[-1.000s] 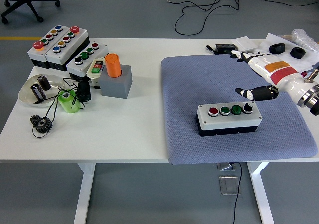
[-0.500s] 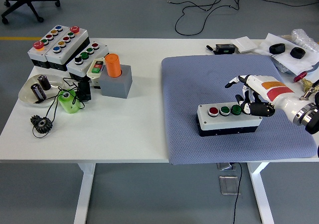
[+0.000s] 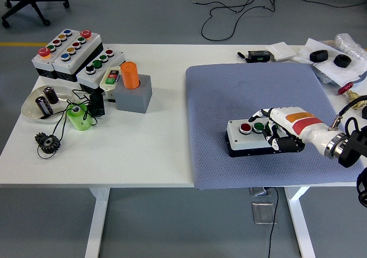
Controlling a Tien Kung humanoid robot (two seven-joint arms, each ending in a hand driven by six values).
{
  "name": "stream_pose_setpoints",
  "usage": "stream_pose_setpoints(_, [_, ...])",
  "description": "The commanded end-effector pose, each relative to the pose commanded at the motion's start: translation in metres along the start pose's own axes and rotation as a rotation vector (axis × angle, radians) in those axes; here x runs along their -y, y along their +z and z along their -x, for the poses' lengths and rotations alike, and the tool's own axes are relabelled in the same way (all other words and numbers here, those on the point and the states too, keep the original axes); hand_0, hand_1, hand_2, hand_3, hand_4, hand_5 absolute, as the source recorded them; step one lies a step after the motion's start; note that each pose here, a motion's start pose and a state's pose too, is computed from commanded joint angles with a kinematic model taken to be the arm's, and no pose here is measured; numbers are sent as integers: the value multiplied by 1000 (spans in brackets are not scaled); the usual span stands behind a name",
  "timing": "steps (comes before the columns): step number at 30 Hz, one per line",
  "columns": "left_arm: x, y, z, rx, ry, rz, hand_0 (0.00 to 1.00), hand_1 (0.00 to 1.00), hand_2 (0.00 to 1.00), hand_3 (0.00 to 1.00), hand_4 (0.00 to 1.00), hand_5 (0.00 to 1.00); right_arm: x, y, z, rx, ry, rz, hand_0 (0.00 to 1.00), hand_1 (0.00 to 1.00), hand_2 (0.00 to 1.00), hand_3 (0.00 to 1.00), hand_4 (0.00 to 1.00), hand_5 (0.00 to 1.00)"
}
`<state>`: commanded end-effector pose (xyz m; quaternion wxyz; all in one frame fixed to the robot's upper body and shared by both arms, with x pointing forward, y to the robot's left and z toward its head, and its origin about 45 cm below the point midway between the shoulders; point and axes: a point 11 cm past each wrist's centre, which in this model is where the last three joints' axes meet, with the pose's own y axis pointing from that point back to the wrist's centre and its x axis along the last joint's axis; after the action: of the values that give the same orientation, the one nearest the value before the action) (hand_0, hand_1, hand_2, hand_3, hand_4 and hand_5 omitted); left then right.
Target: Pick up the button,place it on the desk,press the button,press the button
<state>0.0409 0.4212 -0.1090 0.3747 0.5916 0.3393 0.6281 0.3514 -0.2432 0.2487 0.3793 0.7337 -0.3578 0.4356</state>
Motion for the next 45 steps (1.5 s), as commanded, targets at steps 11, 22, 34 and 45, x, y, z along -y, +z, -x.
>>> stream_pose_setpoints(11, [0,0,0,-1,-1,1,603,540,502,453,279,983,0,9,5,1,-21,24,114,2,84,754,314,2])
stream_pose_setpoints(22, [0,4,-1,-8,0,7,602,540,501,453,279,982,1,12,10,-11,-45,35,116,2,85,747,316,2])
stream_pose_setpoints(34, [0,5,0,-8,-1,8,604,541,500,452,280,980,2,17,15,-21,-67,55,124,2,91,725,331,2])
stream_pose_setpoints(45, [0,6,-1,-10,0,11,604,540,500,452,281,982,0,18,-3,-19,-17,53,127,2,92,729,336,2])
